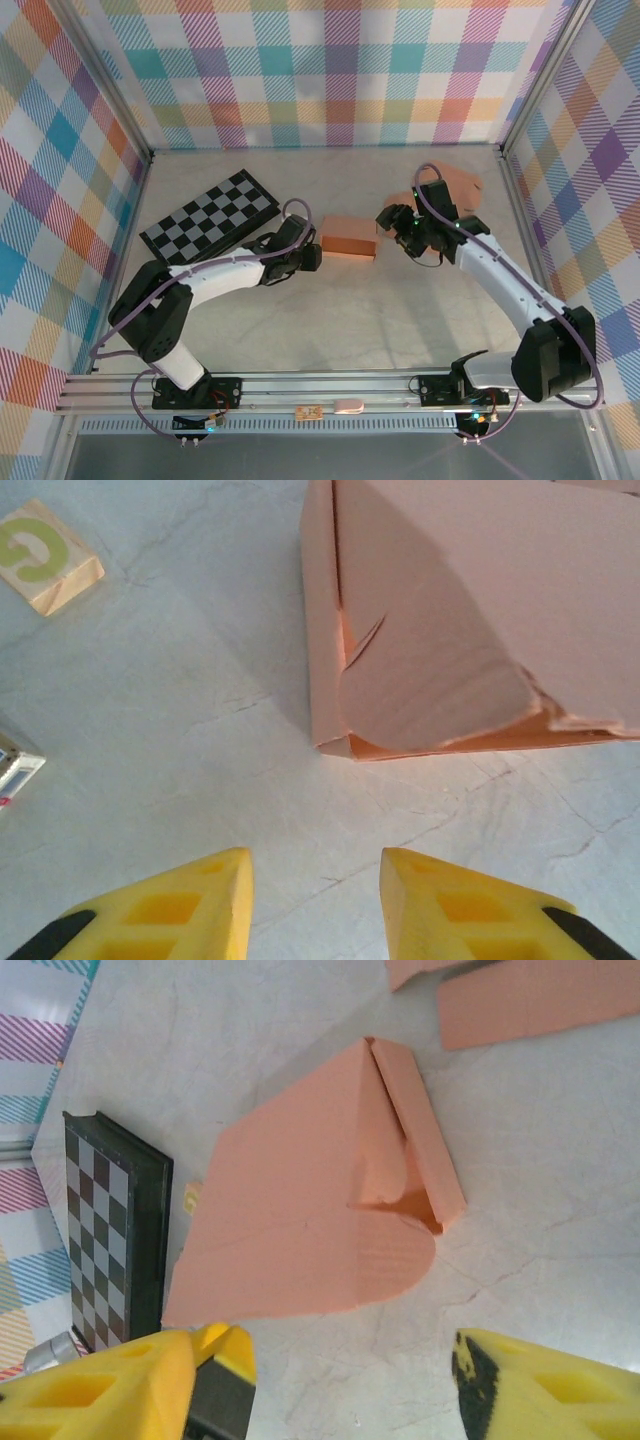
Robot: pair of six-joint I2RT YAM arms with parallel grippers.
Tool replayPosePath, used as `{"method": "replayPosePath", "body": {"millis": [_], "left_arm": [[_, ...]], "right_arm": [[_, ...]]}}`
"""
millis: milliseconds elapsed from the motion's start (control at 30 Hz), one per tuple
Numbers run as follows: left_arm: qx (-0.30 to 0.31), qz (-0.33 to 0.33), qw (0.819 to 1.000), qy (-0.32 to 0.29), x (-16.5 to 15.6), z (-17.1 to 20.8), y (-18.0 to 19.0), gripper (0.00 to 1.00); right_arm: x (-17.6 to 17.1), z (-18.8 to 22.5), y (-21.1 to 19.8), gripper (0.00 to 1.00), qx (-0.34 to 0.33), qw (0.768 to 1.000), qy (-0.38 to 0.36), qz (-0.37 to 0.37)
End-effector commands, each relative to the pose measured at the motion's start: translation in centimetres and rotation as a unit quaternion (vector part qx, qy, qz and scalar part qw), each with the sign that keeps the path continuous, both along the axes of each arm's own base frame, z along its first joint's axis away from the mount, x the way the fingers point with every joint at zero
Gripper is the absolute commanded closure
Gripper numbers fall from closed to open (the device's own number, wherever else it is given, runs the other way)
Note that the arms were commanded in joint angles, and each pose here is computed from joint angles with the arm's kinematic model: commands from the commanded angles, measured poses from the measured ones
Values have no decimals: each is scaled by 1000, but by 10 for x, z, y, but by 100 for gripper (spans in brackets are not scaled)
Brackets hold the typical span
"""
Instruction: Fold the paper box
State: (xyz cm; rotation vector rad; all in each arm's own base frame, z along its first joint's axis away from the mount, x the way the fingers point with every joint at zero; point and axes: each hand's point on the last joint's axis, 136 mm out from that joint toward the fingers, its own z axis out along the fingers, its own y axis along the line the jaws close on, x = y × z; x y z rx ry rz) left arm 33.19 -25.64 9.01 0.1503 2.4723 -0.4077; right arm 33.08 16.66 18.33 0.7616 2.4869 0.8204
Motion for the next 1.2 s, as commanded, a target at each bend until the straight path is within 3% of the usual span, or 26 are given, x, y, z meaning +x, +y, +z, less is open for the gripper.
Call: {"method": "replayPosePath", "body": {"millis": [0,67,200,333,433,533,733,1167], "left_arm": [[-31,0,999,9,-16,21,-3,62],[-56,16,998,2,-17,46,-2,63],[-76,54,996,16,-14,98,6,49],[-112,111,983,95,7,119,21,41],[-143,118,968,171,28,114,20,44],[-161,93,960,210,47,104,5,47],[-163,73,956,233,73,70,-16,56],[-161,53,946,275,73,20,-27,60]], "right_arm": [[14,12,3,36,2,1000,-13,9],[21,11,-1,39,5,1000,-6,4],[29,6,-15,40,2,1000,23,1],[30,0,-27,35,-16,998,68,5],[32,-6,-20,33,4,995,92,29],[32,-19,-11,34,19,992,120,46],[41,-37,8,43,60,986,138,76],[47,-75,21,62,79,977,179,90]]}}
